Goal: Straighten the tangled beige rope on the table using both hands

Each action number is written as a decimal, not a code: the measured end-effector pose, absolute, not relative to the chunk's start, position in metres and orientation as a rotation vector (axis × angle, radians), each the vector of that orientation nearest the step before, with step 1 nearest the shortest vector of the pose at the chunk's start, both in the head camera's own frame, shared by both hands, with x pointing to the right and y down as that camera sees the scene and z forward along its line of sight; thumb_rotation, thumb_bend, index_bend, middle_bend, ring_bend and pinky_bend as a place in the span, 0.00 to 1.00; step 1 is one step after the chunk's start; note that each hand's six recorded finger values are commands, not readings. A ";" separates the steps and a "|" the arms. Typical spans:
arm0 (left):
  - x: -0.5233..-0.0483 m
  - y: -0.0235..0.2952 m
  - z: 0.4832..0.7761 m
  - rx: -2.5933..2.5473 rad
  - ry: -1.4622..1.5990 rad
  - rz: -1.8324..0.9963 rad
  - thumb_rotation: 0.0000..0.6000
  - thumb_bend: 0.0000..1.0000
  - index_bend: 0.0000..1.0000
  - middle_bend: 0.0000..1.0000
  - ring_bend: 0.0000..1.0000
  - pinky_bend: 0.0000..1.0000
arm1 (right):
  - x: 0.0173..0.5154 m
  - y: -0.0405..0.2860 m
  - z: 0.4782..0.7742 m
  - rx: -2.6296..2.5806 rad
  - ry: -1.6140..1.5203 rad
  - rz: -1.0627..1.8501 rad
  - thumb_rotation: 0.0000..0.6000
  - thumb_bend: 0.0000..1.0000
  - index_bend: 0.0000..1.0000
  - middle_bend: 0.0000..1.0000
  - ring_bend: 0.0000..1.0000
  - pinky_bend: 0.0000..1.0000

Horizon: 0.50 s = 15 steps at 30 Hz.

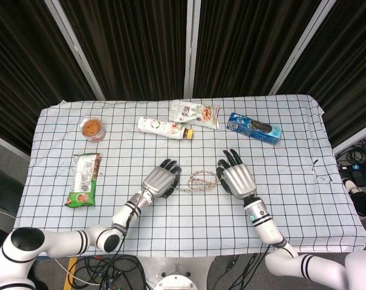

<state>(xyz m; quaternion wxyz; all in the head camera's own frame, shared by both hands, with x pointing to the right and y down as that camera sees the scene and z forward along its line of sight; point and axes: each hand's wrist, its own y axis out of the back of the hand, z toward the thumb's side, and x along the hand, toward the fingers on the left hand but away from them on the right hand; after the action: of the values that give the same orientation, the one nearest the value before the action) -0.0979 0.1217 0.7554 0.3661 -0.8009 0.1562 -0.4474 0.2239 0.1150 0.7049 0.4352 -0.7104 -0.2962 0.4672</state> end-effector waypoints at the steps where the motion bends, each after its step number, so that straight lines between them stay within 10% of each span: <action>1: -0.100 0.121 0.754 -2.058 0.415 -1.148 1.00 0.44 0.57 0.17 0.00 0.00 | 0.227 0.114 0.703 -1.765 -0.742 1.165 1.00 0.70 0.67 0.30 0.05 0.00; 15: -0.218 0.101 0.729 -1.957 0.730 -1.223 1.00 0.44 0.57 0.18 0.00 0.00 | 0.300 0.103 0.671 -1.726 -0.883 1.270 1.00 0.71 0.67 0.30 0.05 0.00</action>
<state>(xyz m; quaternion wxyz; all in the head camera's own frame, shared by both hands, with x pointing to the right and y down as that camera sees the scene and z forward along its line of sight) -0.2180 0.1009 0.7293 0.3530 -0.7564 0.2822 -0.4729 0.3001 0.1031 0.6711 0.4002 -0.6825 -0.3490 0.5021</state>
